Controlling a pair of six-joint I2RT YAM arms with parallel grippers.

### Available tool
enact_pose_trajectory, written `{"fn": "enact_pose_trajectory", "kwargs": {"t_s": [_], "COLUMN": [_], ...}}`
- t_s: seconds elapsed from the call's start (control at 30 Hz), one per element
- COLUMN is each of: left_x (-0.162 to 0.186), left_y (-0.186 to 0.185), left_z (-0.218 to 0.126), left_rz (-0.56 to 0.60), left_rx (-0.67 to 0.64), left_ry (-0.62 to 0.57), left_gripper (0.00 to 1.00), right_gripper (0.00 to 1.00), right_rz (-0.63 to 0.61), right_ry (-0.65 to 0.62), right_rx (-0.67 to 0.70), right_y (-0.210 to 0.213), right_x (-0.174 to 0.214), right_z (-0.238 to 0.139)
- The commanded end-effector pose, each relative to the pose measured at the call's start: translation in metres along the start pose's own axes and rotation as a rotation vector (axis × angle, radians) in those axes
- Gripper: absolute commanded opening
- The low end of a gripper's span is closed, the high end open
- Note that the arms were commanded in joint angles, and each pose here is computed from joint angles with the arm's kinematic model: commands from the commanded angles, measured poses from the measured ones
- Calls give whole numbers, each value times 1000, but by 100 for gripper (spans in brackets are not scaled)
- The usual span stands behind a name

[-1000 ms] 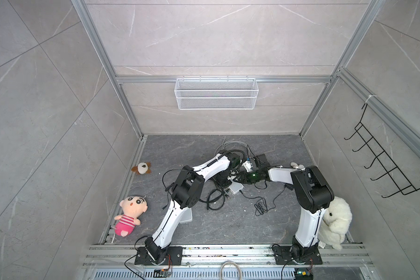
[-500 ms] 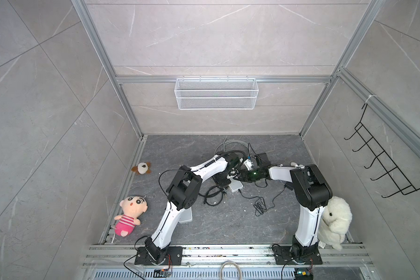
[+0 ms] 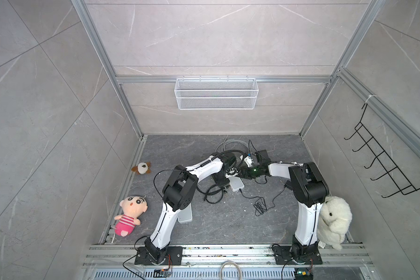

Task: Insert the plug into the switch port

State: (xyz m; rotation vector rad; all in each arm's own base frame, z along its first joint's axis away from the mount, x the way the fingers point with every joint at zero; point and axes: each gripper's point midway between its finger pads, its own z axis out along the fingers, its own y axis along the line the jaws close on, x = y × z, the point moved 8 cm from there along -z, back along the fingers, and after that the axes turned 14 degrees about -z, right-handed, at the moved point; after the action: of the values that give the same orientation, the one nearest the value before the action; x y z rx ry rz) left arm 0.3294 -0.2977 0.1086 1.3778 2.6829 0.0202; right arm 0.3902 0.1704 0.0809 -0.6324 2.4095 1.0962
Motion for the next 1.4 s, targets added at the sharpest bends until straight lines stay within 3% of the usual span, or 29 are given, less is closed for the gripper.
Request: {"fn": "enact_pose_trajectory", "kwargs": {"t_s": [0.0, 0.13, 0.4, 0.57, 0.67, 1.0, 1.37], "left_x": [-28, -35, -47, -49, -49, -33, -7], "left_y": [3, 8, 9, 16, 13, 1, -14], "left_z": [-30, -34, -36, -40, -41, -41, -43], "left_rz": [55, 52, 20, -3, 4, 49, 99], "left_rx": [-36, -73, -83, -159, -129, 28, 190], "left_ry": [-190, -226, -327, -406, -433, -437, -260], "left_gripper": [12, 16, 15, 14, 14, 9, 7], "right_gripper": [43, 41, 38, 37, 37, 42, 44], "right_rz": [-5, -23, -55, -89, -90, -77, -26], "right_ry": [63, 77, 42, 23, 23, 9, 65], "right_rx": [-26, -21, -87, -101, -107, -110, -24], "right_y": [6, 11, 18, 22, 22, 23, 14], "right_x": [9, 12, 11, 9, 9, 6, 4], "right_z": [8, 11, 12, 9, 9, 3, -21]}}
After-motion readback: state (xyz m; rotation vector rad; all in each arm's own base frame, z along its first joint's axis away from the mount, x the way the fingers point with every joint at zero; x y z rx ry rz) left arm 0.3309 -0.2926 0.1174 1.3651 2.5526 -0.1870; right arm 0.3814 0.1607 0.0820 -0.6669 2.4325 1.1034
